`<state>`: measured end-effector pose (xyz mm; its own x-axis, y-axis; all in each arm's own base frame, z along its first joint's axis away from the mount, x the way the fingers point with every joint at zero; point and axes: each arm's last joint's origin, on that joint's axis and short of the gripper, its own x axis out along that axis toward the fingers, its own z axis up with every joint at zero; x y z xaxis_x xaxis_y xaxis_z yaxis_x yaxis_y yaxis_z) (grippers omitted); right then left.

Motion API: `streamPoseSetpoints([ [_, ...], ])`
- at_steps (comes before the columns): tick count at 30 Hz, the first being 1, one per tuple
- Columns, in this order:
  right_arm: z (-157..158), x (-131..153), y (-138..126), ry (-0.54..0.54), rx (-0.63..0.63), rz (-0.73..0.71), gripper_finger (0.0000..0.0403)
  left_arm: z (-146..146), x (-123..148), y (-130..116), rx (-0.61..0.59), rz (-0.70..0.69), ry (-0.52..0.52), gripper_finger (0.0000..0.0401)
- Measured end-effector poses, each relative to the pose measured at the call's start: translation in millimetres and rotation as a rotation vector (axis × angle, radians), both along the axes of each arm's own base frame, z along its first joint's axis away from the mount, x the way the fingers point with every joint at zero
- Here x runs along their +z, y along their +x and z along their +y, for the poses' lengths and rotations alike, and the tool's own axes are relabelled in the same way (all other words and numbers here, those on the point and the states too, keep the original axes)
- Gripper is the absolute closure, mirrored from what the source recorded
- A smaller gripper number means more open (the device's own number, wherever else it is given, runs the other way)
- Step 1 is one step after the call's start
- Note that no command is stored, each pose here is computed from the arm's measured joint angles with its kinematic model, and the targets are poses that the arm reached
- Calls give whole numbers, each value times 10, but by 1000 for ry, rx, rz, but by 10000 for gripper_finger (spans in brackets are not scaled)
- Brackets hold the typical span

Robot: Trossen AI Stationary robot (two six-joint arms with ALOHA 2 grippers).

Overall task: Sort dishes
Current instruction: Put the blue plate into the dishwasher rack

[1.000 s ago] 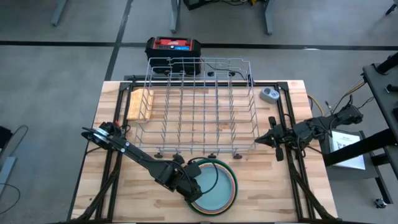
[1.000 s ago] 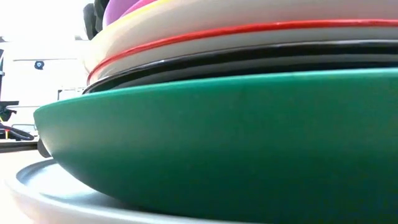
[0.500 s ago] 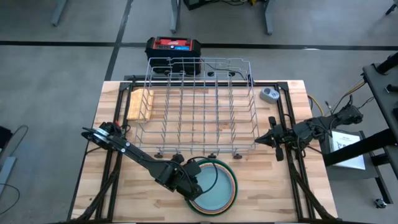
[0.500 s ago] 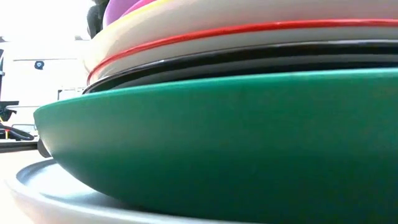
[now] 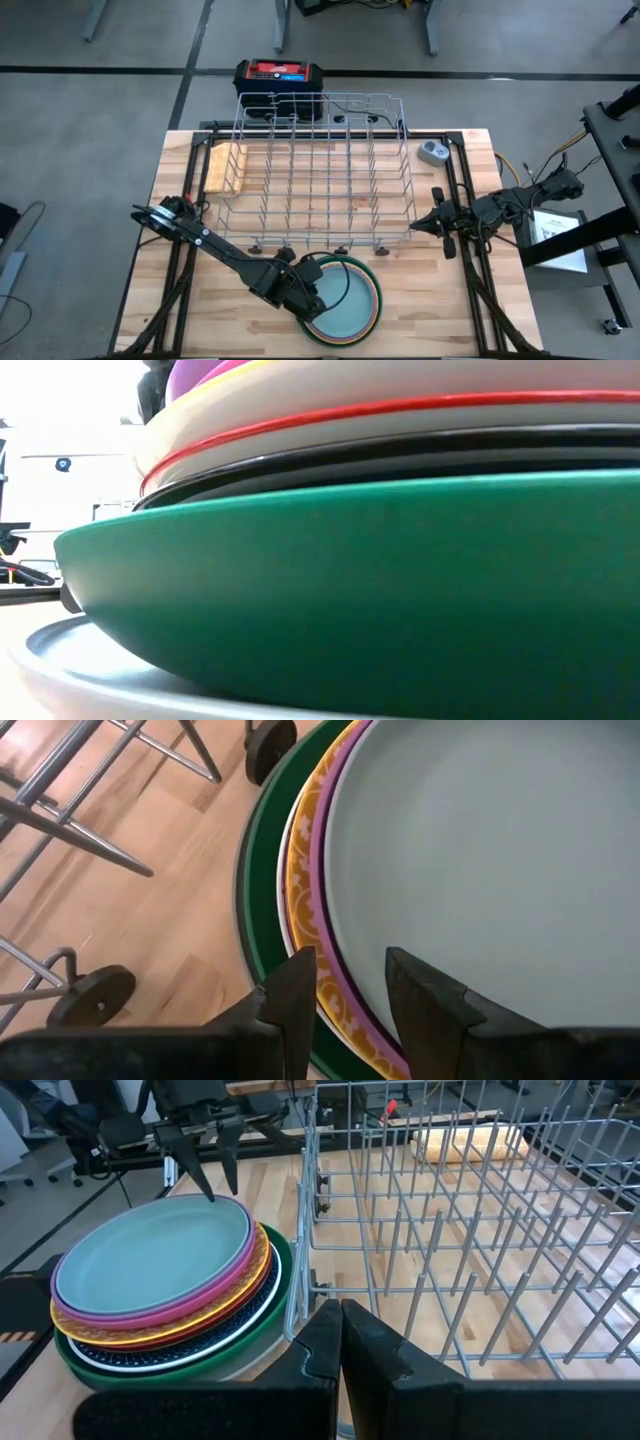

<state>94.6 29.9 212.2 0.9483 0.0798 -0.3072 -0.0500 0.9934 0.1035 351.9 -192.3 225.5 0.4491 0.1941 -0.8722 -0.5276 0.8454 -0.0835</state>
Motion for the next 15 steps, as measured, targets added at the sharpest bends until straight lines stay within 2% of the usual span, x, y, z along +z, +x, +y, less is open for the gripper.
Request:
streamPoseSetpoints([
  [15,0,-1,0,0,0,0,403,0,-47,-8,0,-19,39,292],
])
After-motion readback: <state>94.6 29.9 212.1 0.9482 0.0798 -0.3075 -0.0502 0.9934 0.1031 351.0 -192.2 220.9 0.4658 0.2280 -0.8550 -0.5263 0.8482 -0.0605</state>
